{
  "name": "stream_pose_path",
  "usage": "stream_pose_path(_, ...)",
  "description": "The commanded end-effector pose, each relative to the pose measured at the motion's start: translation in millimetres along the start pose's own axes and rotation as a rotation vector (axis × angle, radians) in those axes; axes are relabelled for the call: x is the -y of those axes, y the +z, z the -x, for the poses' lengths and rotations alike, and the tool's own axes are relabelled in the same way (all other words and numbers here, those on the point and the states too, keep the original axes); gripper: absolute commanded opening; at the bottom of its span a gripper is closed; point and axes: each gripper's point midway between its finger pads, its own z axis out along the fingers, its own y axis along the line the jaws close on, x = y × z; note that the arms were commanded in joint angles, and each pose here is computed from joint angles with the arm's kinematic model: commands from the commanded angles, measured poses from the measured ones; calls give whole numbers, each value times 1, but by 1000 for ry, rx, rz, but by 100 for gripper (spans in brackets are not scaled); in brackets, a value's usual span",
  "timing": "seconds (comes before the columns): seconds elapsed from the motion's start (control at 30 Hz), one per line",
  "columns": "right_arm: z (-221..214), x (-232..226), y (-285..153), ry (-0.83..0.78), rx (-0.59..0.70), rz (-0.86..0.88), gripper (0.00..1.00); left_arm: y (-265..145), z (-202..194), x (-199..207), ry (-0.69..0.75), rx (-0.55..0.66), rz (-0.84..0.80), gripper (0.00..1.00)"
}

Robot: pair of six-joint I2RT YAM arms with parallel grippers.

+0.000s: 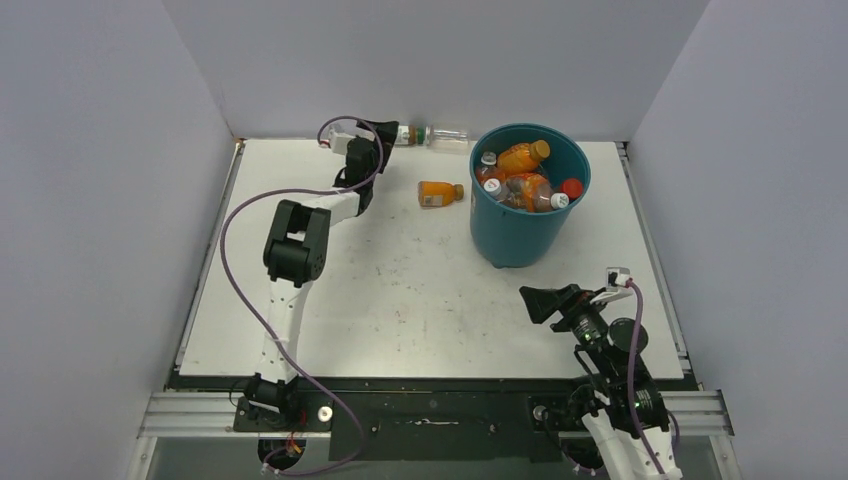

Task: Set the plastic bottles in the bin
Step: Pick up the plastic bottle from the corner of the board.

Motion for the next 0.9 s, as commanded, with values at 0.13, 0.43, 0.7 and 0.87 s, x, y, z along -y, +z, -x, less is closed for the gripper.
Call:
stream_pose_path(0.13, -8, -1, 5, -3, -31, 28, 88, 49, 23, -3, -110, 128, 30, 97)
stream_pose_path(0.43, -17, 7, 18, -3, -73, 6, 88, 73, 4, -45, -115, 98, 213, 96)
stream_pose_path(0.7, -20, 9, 23, 0, -83, 3, 88, 89, -2, -71, -174, 115, 224, 86)
stream_pose_path(0.87, -23, 12, 24, 0, -93, -8, 88, 99, -3, -79, -219, 136, 189, 84)
